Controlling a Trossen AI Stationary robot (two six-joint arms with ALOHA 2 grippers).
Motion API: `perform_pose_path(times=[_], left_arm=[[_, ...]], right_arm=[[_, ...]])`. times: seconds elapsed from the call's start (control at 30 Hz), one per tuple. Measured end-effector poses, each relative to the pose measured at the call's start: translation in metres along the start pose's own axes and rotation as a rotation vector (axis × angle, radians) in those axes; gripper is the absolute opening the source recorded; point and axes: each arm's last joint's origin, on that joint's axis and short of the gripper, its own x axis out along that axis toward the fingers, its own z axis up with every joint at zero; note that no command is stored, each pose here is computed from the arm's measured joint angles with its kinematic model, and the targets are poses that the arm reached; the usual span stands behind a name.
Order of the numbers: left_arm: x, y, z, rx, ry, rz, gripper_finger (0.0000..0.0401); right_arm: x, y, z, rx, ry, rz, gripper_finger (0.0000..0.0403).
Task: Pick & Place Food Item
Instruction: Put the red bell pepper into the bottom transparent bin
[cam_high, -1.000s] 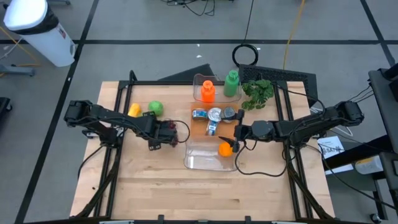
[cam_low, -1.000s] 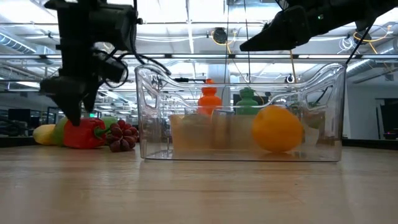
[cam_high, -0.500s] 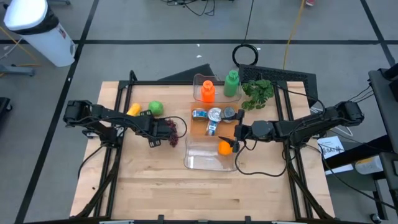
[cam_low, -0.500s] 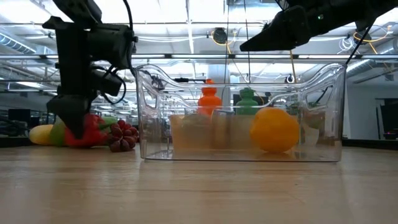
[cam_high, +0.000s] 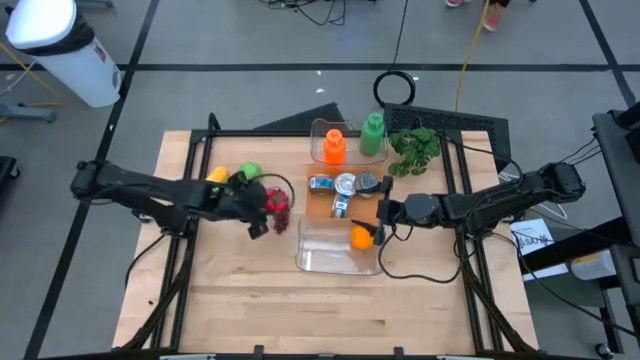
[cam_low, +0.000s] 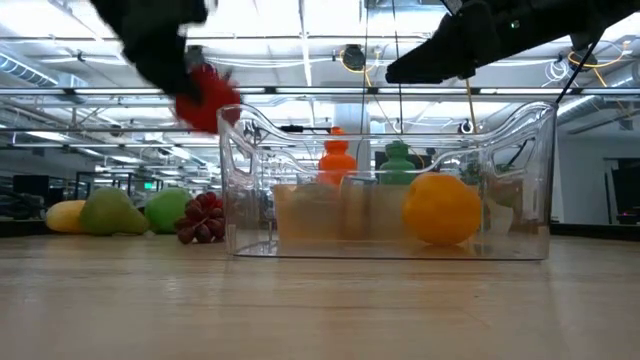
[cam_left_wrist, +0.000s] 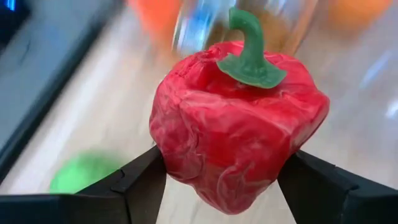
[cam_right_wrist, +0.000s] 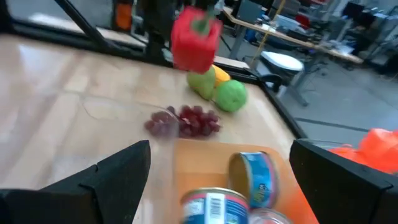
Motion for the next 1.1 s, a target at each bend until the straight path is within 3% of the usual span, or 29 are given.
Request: perform_pose_path(times=[0.1, 0.2, 0.43, 0.73, 0.93, 1.1], left_arm=[[-0.013, -0.009, 0.015, -0.012, -0.215, -0.081, 0.0284], [-0.013, -0.024, 0.024, 0.044, -0.343, -0.118, 0.0288], [0.02, -0.061, 0.046, 0.127, -0.527, -0.145, 0.027], [0.058, -0.072, 0.052, 0.116, -0.547, -0.13, 0.0279], [0.067, -0.069, 0.053, 0.095, -0.533, -0.161, 0.0267], [0.07, -0.07, 0.053, 0.09, -0.532, -0.156, 0.0284]], right_arm=[[0.0, 0.001, 0.003, 0.063, -0.032, 0.05, 0.0363], [0.003, 0.003, 0.007, 0.155, -0.095, 0.086, 0.0363], [0.023, 0.012, 0.001, 0.23, -0.16, 0.081, 0.0363], [0.038, 0.021, 0.0, 0.244, -0.31, 0.159, 0.0364], [0.05, 0.027, -0.006, 0.184, -0.315, 0.132, 0.0364], [0.057, 0.028, -0.003, 0.174, -0.304, 0.084, 0.0362]])
